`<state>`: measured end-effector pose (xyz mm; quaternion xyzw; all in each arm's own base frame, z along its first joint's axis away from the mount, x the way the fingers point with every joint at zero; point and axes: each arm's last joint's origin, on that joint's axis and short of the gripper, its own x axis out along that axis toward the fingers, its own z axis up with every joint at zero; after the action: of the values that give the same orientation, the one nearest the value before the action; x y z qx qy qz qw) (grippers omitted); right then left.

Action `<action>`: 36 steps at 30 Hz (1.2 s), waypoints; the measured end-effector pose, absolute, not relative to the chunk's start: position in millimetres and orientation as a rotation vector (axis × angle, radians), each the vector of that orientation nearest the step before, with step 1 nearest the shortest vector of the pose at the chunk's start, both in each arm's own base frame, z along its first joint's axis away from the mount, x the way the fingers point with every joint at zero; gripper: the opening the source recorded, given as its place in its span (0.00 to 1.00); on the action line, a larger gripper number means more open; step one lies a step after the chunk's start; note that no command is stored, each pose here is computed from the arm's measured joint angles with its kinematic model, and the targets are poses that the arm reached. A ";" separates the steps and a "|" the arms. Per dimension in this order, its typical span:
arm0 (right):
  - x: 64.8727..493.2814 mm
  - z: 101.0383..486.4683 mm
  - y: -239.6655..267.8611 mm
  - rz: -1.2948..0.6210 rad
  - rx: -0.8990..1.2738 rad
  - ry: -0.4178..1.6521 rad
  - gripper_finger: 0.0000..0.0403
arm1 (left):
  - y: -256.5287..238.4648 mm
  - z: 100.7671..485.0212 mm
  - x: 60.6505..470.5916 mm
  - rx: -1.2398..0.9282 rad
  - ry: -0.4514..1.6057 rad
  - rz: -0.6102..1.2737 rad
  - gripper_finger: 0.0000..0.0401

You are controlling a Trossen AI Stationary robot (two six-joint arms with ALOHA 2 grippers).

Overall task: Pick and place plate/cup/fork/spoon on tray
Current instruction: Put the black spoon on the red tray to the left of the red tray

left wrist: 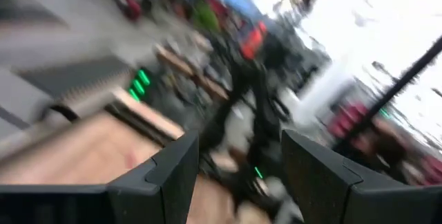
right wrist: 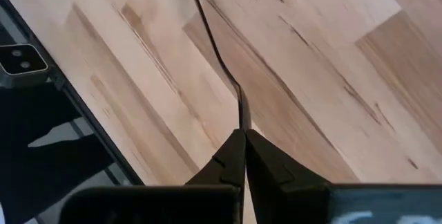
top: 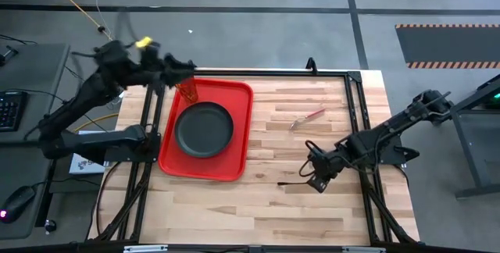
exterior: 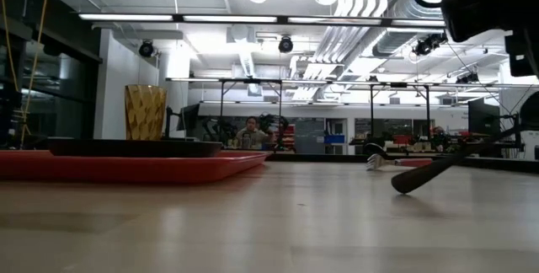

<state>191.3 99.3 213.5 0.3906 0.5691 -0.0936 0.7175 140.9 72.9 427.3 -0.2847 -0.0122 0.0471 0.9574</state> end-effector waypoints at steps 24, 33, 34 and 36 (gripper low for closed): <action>197.4 216.6 96.3 -0.154 0.857 1.209 0.00 | -33.1 255.8 368.5 -0.356 0.730 -0.505 0.49; 198.4 217.1 96.7 -0.140 0.849 1.197 0.00 | -38.9 221.7 416.8 -0.245 0.664 -0.544 0.49; 198.8 217.4 96.7 -0.139 0.849 1.192 0.00 | -37.3 219.0 421.5 -0.223 0.645 -0.511 0.49; 199.0 217.6 96.7 -0.139 0.849 1.187 0.00 | -34.5 208.3 426.6 -0.199 0.650 -0.462 0.49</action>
<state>199.0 96.7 217.6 0.3873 0.5418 -0.0632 0.7433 426.6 -34.5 208.3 -0.0966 0.3161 -0.2244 0.9167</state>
